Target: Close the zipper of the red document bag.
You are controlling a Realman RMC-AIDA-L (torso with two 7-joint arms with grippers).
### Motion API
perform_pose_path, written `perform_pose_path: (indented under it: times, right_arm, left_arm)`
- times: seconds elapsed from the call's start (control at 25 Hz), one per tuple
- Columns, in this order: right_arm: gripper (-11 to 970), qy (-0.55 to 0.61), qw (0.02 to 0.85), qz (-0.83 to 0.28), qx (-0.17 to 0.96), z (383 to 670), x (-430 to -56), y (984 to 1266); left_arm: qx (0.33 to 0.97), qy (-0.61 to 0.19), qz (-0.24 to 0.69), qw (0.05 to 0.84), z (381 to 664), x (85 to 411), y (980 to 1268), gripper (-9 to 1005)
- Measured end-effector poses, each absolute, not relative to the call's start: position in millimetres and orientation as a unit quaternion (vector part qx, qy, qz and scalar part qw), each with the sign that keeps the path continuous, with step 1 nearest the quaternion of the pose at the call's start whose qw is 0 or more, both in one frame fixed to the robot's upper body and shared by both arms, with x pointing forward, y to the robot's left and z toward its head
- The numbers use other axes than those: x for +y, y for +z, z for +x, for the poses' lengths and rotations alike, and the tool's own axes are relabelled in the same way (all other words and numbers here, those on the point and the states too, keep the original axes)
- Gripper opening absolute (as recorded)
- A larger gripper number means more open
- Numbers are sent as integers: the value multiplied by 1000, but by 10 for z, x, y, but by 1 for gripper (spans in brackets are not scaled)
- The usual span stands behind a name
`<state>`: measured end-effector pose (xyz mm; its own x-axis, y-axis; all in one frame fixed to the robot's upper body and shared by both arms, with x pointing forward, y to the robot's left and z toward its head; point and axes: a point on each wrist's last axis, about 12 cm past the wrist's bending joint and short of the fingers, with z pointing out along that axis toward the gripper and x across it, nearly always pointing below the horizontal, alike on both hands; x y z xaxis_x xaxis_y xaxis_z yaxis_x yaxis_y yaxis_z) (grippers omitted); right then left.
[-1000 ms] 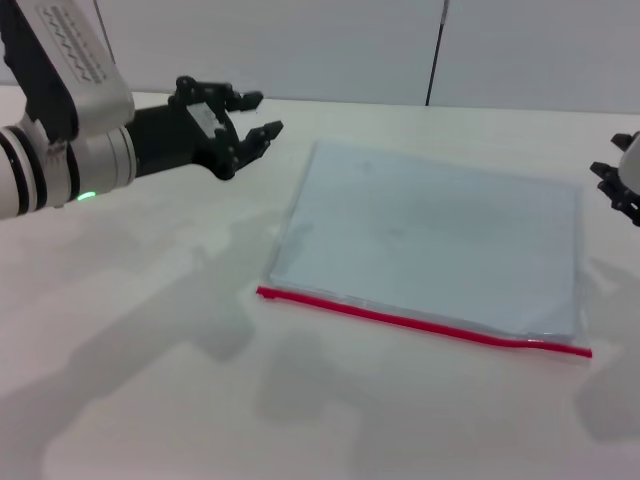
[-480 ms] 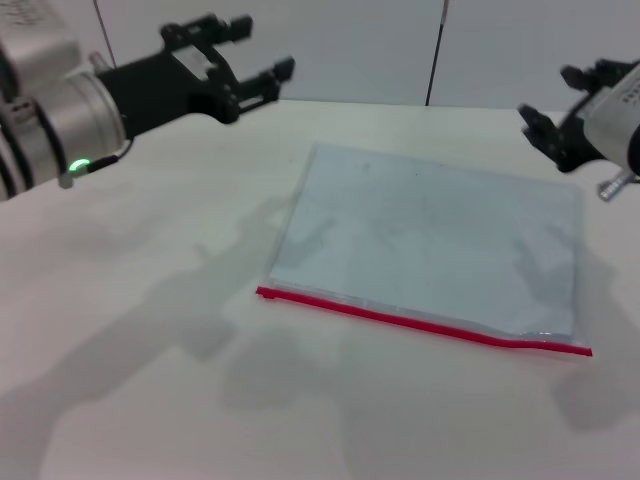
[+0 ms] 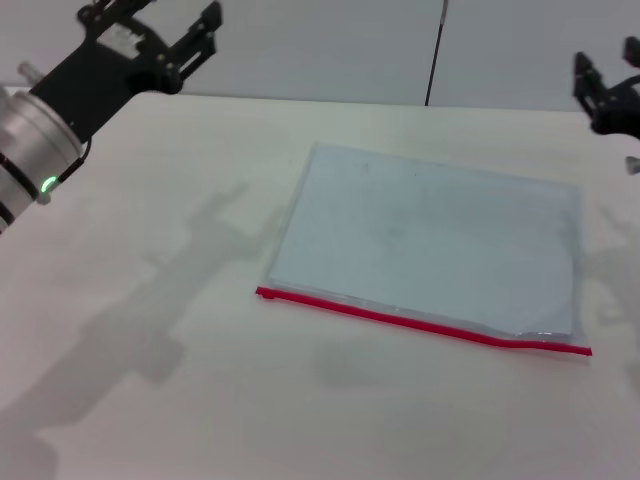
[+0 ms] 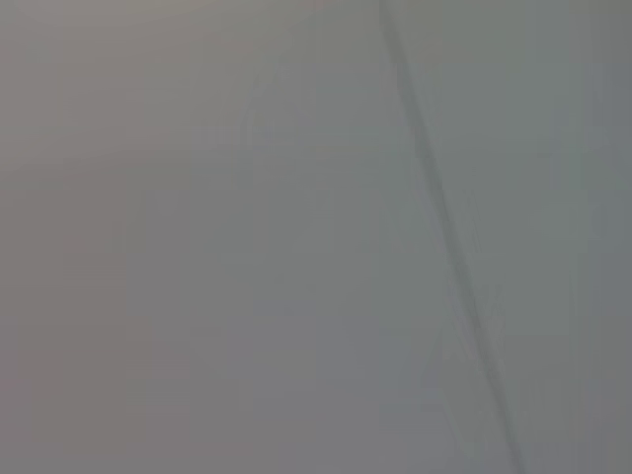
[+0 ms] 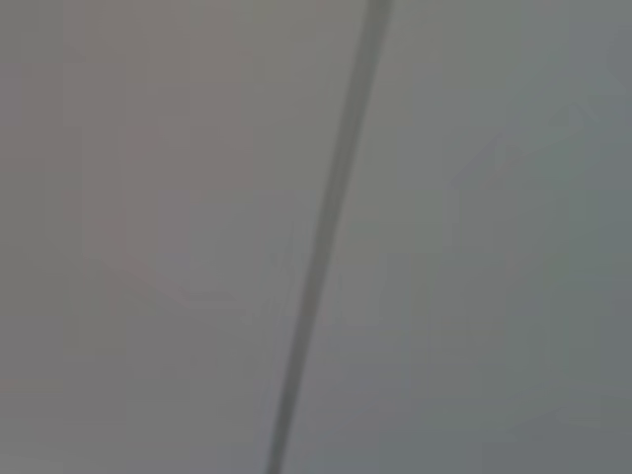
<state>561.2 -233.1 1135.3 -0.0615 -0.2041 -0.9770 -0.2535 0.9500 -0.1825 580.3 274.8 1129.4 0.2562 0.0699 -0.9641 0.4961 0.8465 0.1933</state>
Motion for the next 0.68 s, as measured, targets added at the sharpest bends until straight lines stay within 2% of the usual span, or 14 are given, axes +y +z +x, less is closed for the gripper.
perform_pose_path:
  times: [0.24,0.44,0.68]
  right_arm:
    - [503,31,685,-71,725,5633,-2463,11009]
    - [501,28,690,-49,721,5650,-2472,10780]
    - [500,25,712,-47,701,5653,-2398,10704]
  left_arm:
    - [611,-111,179,763,5782,2885,11096,688]
    - [621,-105,158,760,5815,2899,10976,686]
    - [621,-108,157,760,5832,2889,10925,685]
